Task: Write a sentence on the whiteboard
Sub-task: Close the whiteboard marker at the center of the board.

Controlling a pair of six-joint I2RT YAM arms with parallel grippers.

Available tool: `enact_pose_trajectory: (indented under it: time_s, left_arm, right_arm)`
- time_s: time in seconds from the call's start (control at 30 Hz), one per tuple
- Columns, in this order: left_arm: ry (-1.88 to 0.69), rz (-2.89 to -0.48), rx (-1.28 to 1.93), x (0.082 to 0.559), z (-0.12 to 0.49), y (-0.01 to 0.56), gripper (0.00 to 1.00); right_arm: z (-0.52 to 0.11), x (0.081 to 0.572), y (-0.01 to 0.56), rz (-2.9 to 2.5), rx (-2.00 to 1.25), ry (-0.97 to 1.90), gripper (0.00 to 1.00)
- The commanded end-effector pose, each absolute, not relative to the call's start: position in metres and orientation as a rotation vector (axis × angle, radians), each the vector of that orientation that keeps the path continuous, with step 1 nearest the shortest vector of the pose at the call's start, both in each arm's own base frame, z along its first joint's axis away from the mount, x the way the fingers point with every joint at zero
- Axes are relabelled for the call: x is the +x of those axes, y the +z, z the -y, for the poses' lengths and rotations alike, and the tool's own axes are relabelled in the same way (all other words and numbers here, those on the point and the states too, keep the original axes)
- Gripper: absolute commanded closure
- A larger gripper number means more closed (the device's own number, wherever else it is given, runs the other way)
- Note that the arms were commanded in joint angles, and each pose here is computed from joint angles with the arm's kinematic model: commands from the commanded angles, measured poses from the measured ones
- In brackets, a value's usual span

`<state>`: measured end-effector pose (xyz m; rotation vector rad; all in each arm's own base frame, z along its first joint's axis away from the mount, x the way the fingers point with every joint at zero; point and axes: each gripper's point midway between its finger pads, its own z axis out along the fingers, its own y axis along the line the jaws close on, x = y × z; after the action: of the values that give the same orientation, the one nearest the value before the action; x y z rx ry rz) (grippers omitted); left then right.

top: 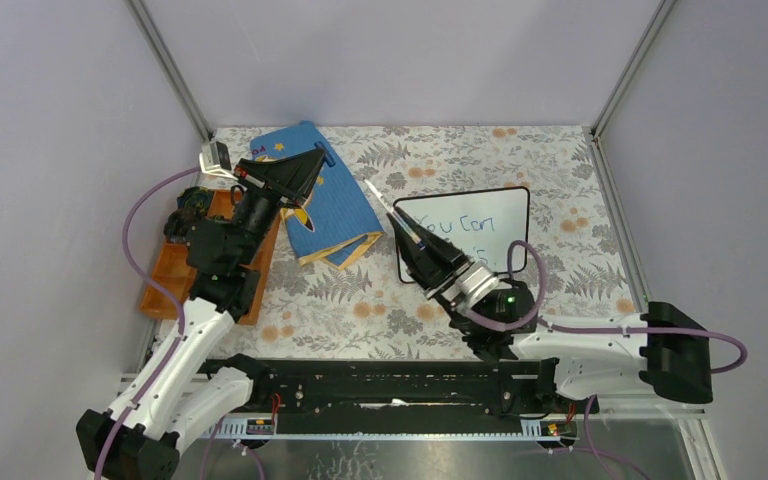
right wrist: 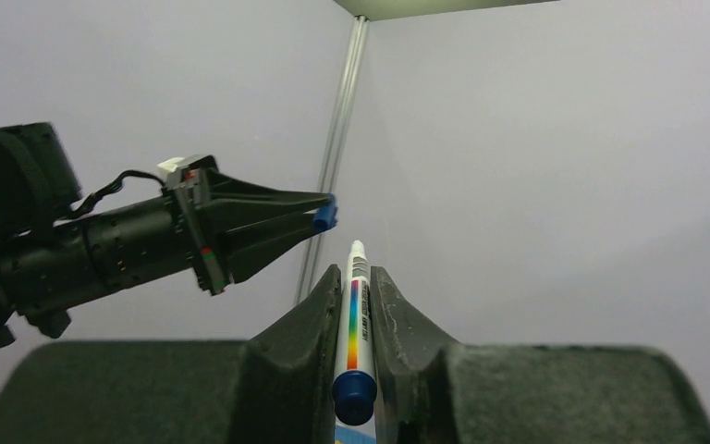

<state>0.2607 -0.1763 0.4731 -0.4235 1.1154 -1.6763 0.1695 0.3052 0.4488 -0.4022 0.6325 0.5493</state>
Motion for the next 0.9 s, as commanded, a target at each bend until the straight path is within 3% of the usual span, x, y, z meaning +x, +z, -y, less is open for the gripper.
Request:
enact_pose_trajectory:
  time_s: [0.0,0.87]
  left_arm:
    - [-1.75,-1.022,-0.395,0.243,0.17,0.5,1.0]
    - [-1.787,-1.052,-0.434,0.237,0.171,0.493,1.0]
  right_arm:
    - [-0.304,0.15,0.477,-0.501,-0.361,0.468,1.0]
    - [-0.326,0.157,0.49,-0.537,-0.275,0.445,1.0]
